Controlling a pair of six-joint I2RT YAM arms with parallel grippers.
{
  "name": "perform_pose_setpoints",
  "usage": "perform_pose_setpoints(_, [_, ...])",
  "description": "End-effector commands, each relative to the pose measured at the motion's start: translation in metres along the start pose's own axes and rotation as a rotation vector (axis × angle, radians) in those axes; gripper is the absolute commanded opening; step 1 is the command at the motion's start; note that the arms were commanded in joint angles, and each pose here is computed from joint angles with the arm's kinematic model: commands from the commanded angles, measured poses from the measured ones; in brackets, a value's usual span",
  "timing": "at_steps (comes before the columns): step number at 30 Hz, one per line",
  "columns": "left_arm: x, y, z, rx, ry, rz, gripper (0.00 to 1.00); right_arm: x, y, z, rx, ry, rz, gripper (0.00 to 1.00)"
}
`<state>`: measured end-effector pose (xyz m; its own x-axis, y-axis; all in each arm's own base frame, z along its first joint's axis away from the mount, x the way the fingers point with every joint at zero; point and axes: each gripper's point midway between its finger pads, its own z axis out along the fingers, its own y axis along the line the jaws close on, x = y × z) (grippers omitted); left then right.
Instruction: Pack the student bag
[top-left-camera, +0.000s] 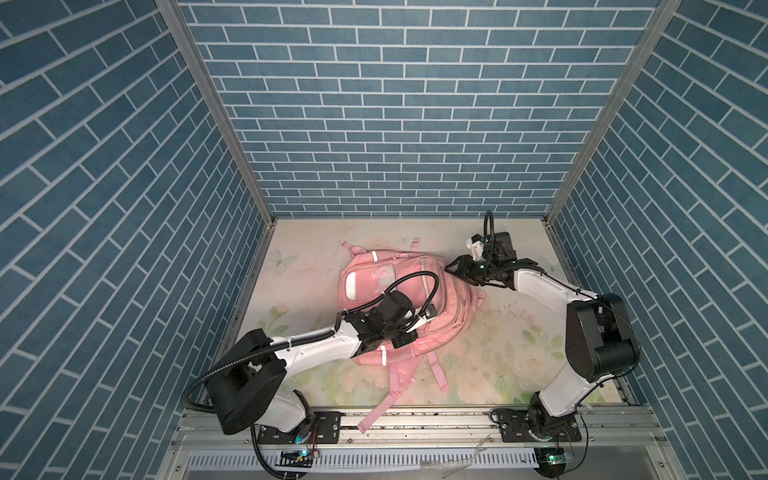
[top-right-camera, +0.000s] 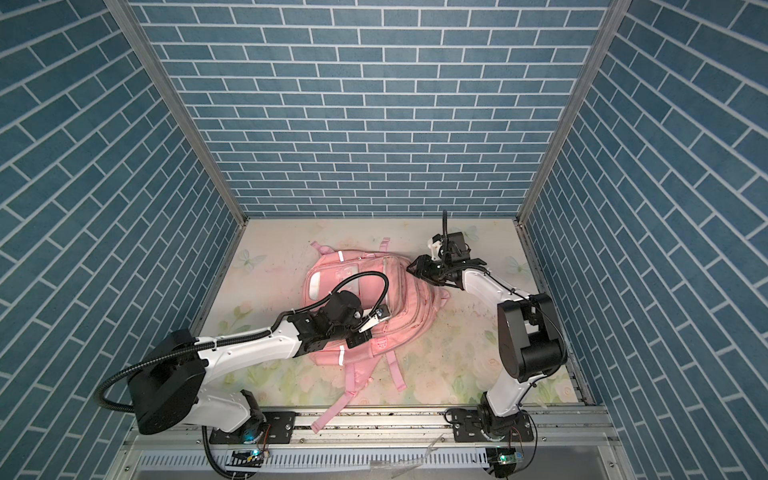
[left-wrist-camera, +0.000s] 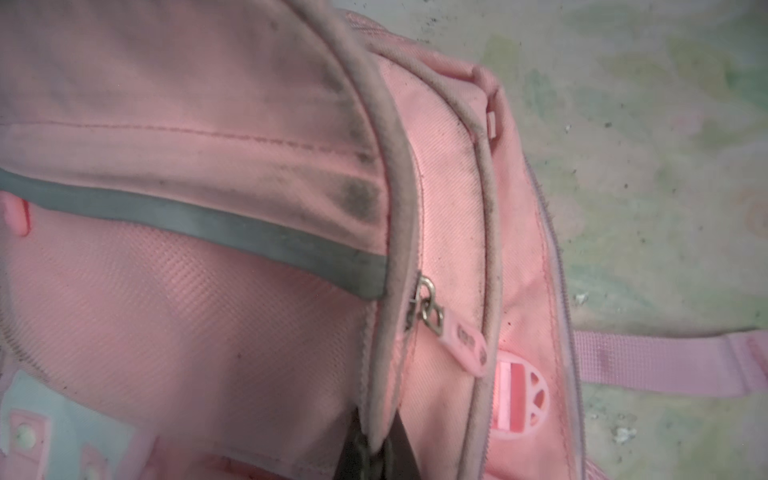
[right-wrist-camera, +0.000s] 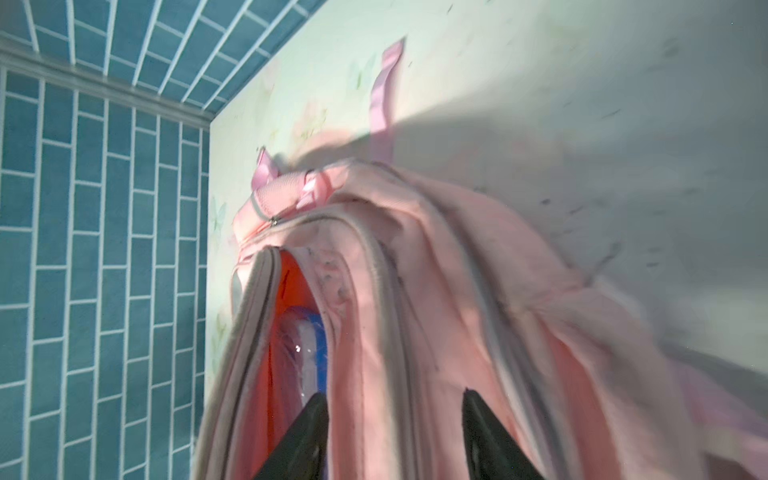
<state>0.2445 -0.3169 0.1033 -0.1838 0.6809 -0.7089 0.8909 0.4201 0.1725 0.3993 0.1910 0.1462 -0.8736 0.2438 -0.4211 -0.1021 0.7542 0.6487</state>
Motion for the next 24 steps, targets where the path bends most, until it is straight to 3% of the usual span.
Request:
perform_pose_setpoints(1, [-0.043,0.001,-0.003,0.071,-0.134,-0.304,0.00,-0.021,-0.018,-0.049,0.149,-0.169,-0.125,0.56])
perform_pose_setpoints(6, [-0.061,0.011,0.009,0.093,-0.143,-0.524,0.00,0.001,-0.011,-0.083,0.173,-0.318,-0.330,0.54])
perform_pose_setpoints(13, [-0.092,0.010,0.022,0.166,-0.153,-0.571,0.00,0.090,0.042,-0.083,0.055,-0.436,-0.762,0.46])
perform_pose_setpoints(18, [-0.098,0.009,0.031,0.189,-0.134,-0.573,0.00,0.127,0.049,-0.078,-0.021,-0.507,-0.858,0.42])
perform_pose_setpoints(24, [-0.098,0.008,0.034,0.200,-0.123,-0.578,0.00,0.130,0.043,-0.063,0.078,-0.508,-0.925,0.41])
